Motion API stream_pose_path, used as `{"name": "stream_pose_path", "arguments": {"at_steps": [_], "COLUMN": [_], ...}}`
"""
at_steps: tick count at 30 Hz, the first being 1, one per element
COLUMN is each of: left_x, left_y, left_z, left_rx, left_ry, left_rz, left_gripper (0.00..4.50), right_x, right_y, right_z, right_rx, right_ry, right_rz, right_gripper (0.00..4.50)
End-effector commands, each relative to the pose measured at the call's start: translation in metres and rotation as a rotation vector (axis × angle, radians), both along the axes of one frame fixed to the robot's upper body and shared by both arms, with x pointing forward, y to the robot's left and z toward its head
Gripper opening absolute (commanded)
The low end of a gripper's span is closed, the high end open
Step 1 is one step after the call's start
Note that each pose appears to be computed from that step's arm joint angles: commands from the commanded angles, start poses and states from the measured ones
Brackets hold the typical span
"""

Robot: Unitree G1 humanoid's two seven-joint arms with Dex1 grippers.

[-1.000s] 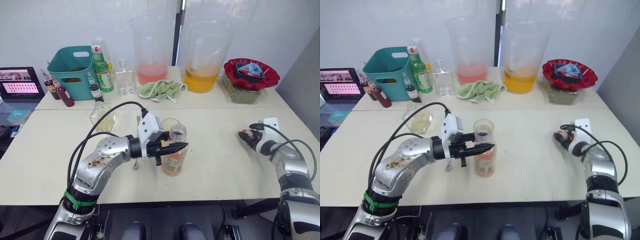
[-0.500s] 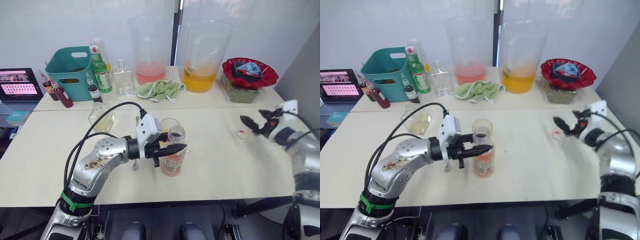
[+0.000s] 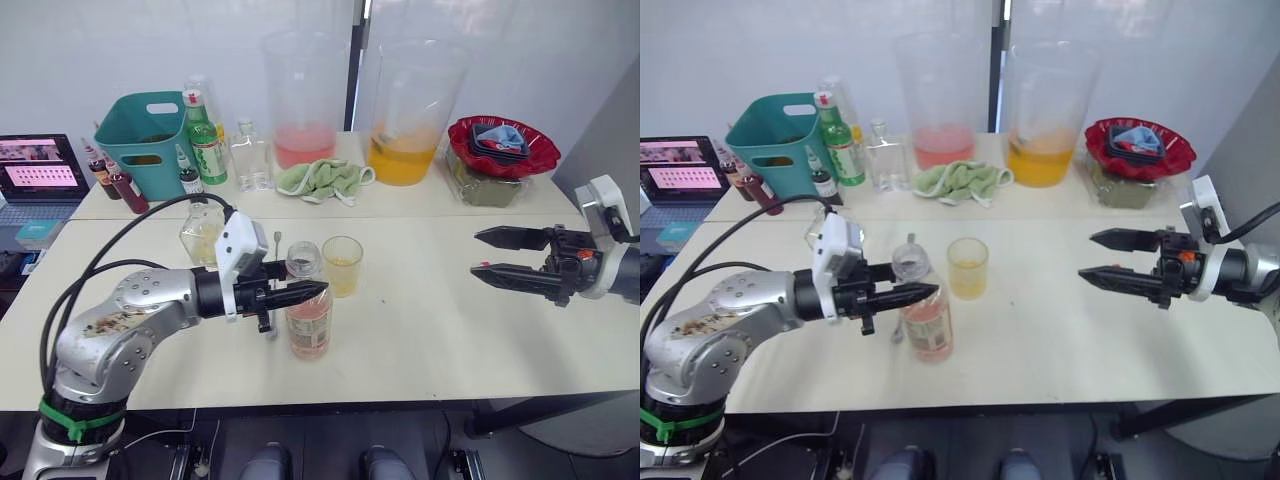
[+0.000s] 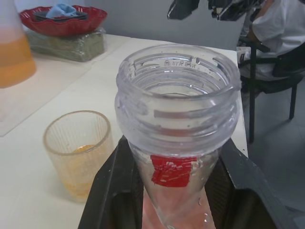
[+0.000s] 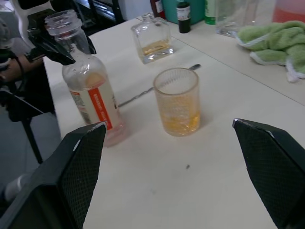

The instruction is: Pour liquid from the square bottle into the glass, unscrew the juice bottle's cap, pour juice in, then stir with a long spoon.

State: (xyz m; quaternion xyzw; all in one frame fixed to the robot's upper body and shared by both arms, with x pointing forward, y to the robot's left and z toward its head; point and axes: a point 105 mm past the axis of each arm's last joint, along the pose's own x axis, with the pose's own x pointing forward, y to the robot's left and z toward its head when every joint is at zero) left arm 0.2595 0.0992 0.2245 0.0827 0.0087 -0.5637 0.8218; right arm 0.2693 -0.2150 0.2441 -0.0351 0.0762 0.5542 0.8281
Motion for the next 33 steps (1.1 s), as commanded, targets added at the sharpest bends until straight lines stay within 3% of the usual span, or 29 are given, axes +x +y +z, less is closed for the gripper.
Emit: {"name": "stream_pose_path", "arguments": {"at_steps": [1,8,13,18,23,33], "left_x": [-0.008,0.021,0.066,0.096,0.114,0.132], "left_y": [0.019,0.045,0.048,0.032,0.011,-0.027], "left_z": [0.034,0.06,0.072,0.08,0.077,0.067], "left_rx": [0.009,0.071,0.122,0.158,0.204,0.356], "left_ry": [-0.101,-0.228,-0.378,-0.489,-0.518,-0.785], "left_rz": [0.014,0.134,0.297,0.338,0.306,0.256], "left_gripper": [1.26,1.26,1.26,1.26,1.26,1.26], "right_x": [-0.013,-0.014,-0.013,-0.017,-0.02,-0.017], "right_y": [0.017,0.041,0.047,0.051,0.054,0.05], "right_z": [0.004,-0.01,-0.013,-0.018,-0.022,-0.026], "right_rx": [0.023,0.102,0.175,0.205,0.251,0.238], "right_ry": [-0.015,-0.014,-0.01,-0.015,0.026,0.003], "right_rz": [0.066,0.057,0.015,-0.017,-0.053,-0.139], "right_gripper": [4.49,4.49,4.49,4.49,4.49,4.49]}}
